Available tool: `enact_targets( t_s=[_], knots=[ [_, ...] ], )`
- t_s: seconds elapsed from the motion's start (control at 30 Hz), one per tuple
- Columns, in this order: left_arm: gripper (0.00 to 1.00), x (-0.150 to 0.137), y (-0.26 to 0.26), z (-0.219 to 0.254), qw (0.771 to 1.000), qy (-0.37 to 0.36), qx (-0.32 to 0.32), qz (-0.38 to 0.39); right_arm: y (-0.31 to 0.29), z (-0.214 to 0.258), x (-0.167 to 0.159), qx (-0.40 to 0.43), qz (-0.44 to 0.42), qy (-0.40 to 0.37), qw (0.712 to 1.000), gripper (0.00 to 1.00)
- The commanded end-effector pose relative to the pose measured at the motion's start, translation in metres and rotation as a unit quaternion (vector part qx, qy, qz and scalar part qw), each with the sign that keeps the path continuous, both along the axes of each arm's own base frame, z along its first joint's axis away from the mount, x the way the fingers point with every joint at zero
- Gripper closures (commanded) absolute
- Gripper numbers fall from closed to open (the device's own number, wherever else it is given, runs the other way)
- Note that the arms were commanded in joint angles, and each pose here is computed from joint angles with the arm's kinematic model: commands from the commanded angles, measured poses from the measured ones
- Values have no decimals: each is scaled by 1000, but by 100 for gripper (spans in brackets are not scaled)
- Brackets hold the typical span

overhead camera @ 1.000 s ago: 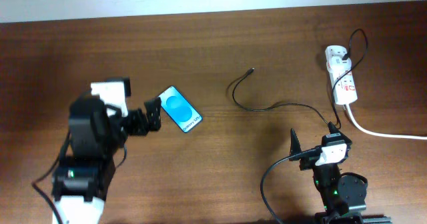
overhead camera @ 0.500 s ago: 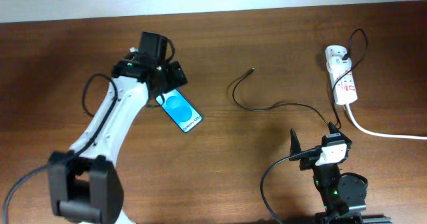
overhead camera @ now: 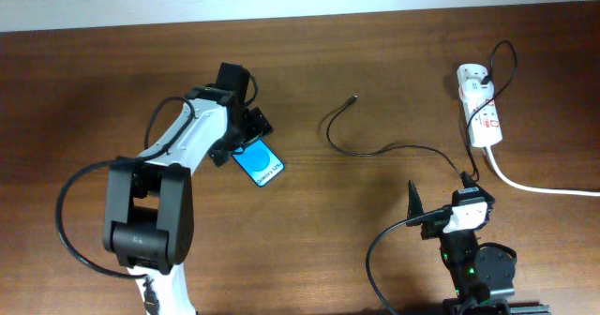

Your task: Plug charger to phone and switch on socket

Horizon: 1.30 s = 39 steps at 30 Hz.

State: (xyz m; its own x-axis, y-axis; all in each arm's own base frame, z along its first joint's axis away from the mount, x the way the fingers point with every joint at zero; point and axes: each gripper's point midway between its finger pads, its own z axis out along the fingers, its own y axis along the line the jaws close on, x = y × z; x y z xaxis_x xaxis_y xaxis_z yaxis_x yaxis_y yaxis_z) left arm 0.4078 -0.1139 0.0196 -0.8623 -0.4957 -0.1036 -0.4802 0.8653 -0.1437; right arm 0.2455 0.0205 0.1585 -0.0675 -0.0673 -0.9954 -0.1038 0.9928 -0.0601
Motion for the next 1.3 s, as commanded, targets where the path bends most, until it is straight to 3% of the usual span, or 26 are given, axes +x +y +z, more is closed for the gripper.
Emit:
enact_targets(
  t_s=[0.0, 0.27, 0.5, 0.83, 0.9, 1.0, 1.07, 1.27],
  knots=[
    [1, 4, -14, -3, 1000, -4, -8, 7, 4, -1, -1, -3, 10, -1, 1000, 2],
    [1, -14, -6, -22, 998, 42, 20, 37, 4, -1, -1, -3, 10, -1, 1000, 1],
    [0, -17, -10, -32, 997, 58, 8, 54, 4, -1, -1, -3, 10, -1, 1000, 2],
    [17, -26, -10, -49, 995, 84, 12, 53, 4, -1, -1, -3, 10, -1, 1000, 1],
    [27, -34, -10, -53, 993, 102, 17, 50, 4, -1, -1, -3, 10, -1, 1000, 2],
    [31, -41, -11, -52, 992, 116, 12, 50, 4, -1, -1, -3, 10, -1, 1000, 2],
    [38, -42, -12, -48, 991, 122, 7, 51, 4, -1, -1, -3, 10, -1, 1000, 2],
    [39, -18, -19, -2, 994, 109, 0, 25, 4, -1, -1, -3, 10, -1, 1000, 1]
  ],
)
